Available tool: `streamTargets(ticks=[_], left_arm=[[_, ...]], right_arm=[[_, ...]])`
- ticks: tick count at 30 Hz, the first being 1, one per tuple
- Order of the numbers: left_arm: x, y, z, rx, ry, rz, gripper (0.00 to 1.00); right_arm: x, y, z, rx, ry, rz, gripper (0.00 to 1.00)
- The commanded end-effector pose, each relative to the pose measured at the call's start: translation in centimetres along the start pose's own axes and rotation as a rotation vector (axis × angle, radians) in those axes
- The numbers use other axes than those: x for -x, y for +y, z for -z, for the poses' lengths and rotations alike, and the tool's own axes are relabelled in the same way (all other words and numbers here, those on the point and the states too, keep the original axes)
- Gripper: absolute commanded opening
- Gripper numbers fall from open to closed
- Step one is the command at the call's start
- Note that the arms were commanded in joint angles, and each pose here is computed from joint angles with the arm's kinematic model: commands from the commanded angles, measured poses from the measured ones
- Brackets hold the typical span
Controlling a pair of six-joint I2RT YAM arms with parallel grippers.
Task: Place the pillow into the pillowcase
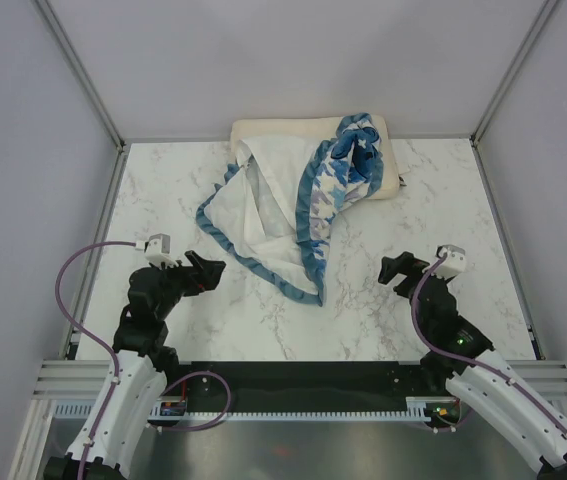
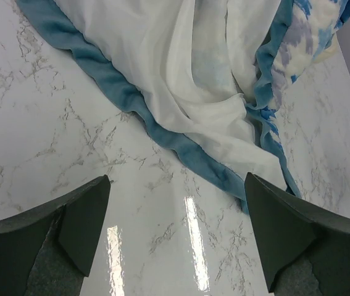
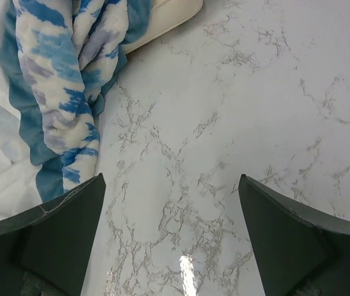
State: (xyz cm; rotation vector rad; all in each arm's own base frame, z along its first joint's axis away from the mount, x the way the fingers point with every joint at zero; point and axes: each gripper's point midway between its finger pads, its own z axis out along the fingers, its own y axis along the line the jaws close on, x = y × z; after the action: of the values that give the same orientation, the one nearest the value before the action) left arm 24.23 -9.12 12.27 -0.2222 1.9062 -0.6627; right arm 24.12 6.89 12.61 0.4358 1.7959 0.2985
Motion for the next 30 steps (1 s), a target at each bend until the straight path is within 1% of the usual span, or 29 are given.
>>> streamTargets(ticks=[1, 4, 5, 6, 7, 8, 9, 10, 11, 12, 13, 14, 15, 16, 17, 18, 19, 20, 21, 22, 23, 27, 28, 29, 30], left_arm=[[0.7, -0.7, -0.1, -0.031, -0.024, 0.011, 0.98], [0.7, -0.8, -0.1, -0.034, -0.024, 0.01, 0.98], [0.7, -0.8, -0.1, -0.033, -0.024, 0.012, 0.98], [0.7, -0.8, -0.1, -0.033, -0.024, 0.013, 0.98], [0.7, -0.8, -0.1, -0.032, -0.023, 0.015, 0.98], [0.7, -0.8, -0.1, -0.032, -0.023, 0.015, 0.98], [0.6, -0.7, -0.1, -0.031, -0.022, 0.016, 0.98], [0.7, -0.7, -0.1, -0.032, -0.023, 0.016, 0.98], [0.7, -0.7, -0.2, -0.032, -0.023, 0.016, 0.98], [0.7, -0.8, -0.2, -0.035, -0.021, 0.015, 0.98], [0.6, -0.8, -0.2, -0.035, -0.018, 0.016, 0.98], [0.6, -0.8, -0.2, -0.037, -0.017, 0.016, 0.98], [0.6, -0.9, -0.2, -0.041, -0.017, 0.018, 0.98], [0.7, -1.0, -0.1, -0.043, -0.02, 0.016, 0.98], [0.7, -1.0, -0.1, -0.045, -0.021, 0.015, 0.98], [0.6, -1.1, -0.1, -0.05, -0.019, 0.016, 0.98], [0.7, -1.2, -0.1, -0.054, -0.02, 0.017, 0.98], [0.6, -1.3, -0.1, -0.06, -0.018, 0.015, 0.98], [0.7, -1.4, -0.1, -0.065, -0.021, 0.017, 0.97], [0.7, -1.4, -0.1, -0.066, -0.02, 0.02, 0.97], [0.8, -1.6, 0.0, -0.074, -0.024, 0.016, 0.97], [0.8, -2.1, 0.1, -0.097, -0.018, 0.017, 0.97], [0.7, -2.4, 0.1, -0.115, -0.01, 0.011, 0.97], [0.6, -2.7, 0.1, -0.127, -0.001, 0.003, 0.97], [0.2, -2.7, -0.1, -0.125, 0.021, 0.005, 0.97]], right_arm=[[0.5, -0.1, -0.1, -0.018, -0.016, -0.005, 0.98], [0.5, 0.8, -0.2, 0.026, -0.002, 0.046, 0.98], [0.8, 1.9, -0.5, 0.066, -0.005, 0.049, 0.98], [0.6, 3.3, -0.4, 0.129, 0.021, 0.055, 0.98], [0.2, 3.8, -0.7, 0.14, 0.044, 0.064, 0.98], [1.7, 5.4, -0.8, 0.178, 0.019, 0.038, 0.98], [2.0, 6.2, -1.0, 0.195, 0.023, 0.037, 0.98], [1.3, 6.7, -1.6, 0.193, 0.058, 0.058, 0.98], [2.9, 8.3, -1.9, 0.216, 0.033, 0.04, 0.98], [3.2, 8.9, -2.4, 0.216, 0.037, 0.045, 0.98], [2.1, 9.3, -3.5, 0.2, 0.081, 0.074, 0.98], [3.7, 10.9, -4.0, 0.216, 0.06, 0.066, 0.98], [3.8, 11.5, -4.7, 0.21, 0.069, 0.071, 0.98], [2.4, 11.8, -6.1, 0.183, 0.116, 0.1, 0.98], [4.0, 13.5, -6.8, 0.195, 0.097, 0.081, 0.98], [4.2, 14.0, -7.6, 0.186, 0.098, 0.079, 0.98], [3.1, 14.1, -9.1, 0.158, 0.132, 0.092, 0.98], [4.7, 15.6, -10.0, 0.168, 0.106, 0.072, 0.98], [5.2, 15.6, -11.1, 0.148, 0.103, 0.049, 0.98], [4.1, 15.4, -12.8, 0.118, 0.134, 0.051, 0.98], [5.8, 16.9, -13.8, 0.142, 0.114, 0.017, 0.98], [6.9, 16.2, -19.6, 0.059, 0.103, -0.053, 0.98], [5.4, 15.6, -21.4, 0.027, 0.132, -0.054, 0.98], [6.7, 16.5, -22.5, 0.039, 0.11, -0.071, 0.98], [6.9, 16.5, -23.5, 0.044, 0.115, -0.075, 0.98]])
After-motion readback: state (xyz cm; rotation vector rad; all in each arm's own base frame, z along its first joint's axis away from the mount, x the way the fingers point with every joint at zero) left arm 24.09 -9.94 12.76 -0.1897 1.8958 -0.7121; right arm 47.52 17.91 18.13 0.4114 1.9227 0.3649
